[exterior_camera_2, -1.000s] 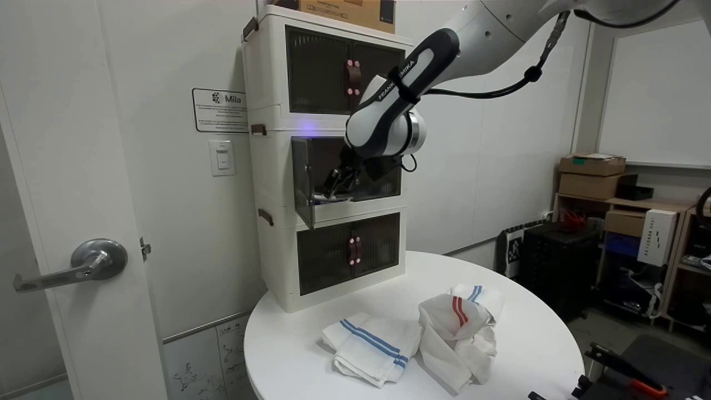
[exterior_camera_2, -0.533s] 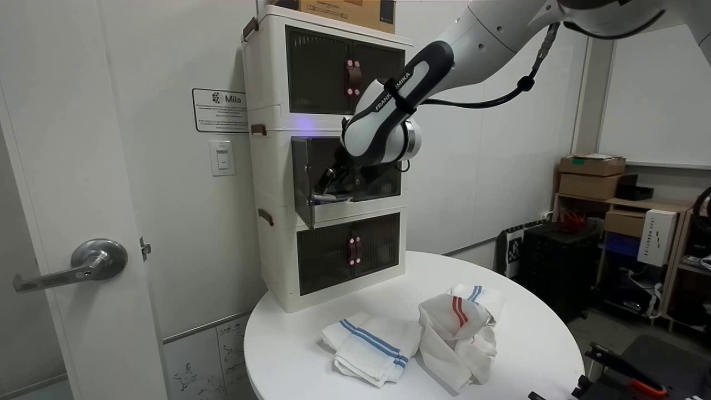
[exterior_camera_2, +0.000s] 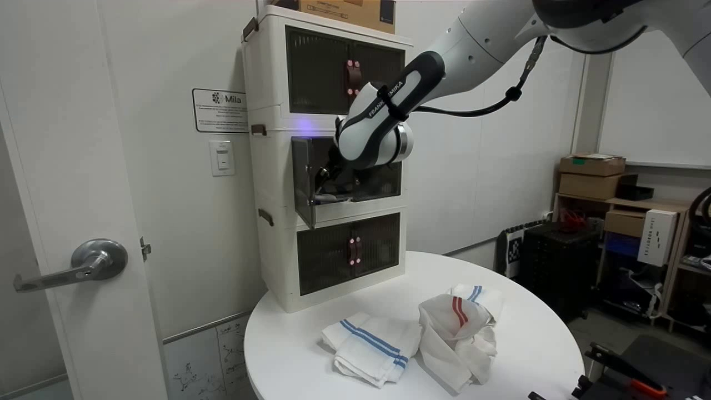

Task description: Remove one towel from the middle cabinet

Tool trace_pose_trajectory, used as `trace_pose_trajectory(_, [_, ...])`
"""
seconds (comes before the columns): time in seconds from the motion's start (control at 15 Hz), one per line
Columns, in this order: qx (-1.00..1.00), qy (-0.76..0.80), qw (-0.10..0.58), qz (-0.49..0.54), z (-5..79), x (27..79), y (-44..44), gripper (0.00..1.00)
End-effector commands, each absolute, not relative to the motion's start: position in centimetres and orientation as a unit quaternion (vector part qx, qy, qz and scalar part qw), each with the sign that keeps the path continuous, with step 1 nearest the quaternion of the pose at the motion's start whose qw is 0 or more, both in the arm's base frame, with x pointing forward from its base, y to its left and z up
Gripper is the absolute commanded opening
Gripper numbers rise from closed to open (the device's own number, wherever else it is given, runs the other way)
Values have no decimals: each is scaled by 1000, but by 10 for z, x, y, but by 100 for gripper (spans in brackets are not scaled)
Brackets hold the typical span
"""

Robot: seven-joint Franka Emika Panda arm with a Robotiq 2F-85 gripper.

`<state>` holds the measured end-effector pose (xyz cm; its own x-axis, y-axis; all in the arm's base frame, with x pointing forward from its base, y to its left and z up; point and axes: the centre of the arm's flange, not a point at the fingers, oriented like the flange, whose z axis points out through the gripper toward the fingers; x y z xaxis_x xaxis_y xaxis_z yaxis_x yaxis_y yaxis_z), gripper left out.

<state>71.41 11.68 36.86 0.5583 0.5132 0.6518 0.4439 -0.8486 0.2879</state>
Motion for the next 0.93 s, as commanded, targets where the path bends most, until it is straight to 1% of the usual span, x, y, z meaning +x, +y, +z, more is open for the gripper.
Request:
trace_pose_trajectory(0.0, [875,277,48,393,366,732,123,100])
trace_pose_trajectory(0.27, [873,282,51,395,364,736,124,100])
trace_pose_trajectory(0.4, [872,283,52,396,364,738,124,96])
trace_pose_trajectory(0.47, [872,283,52,396,363,738,124,96])
trace_pose_trajectory(0.73, [872,286,55,393,363,739,124,90])
trace_pose_trajectory(0.8, [873,286,55,392,363,739,124,98])
trace_pose_trajectory(0.87, [873,286,55,391,363,739,124,97])
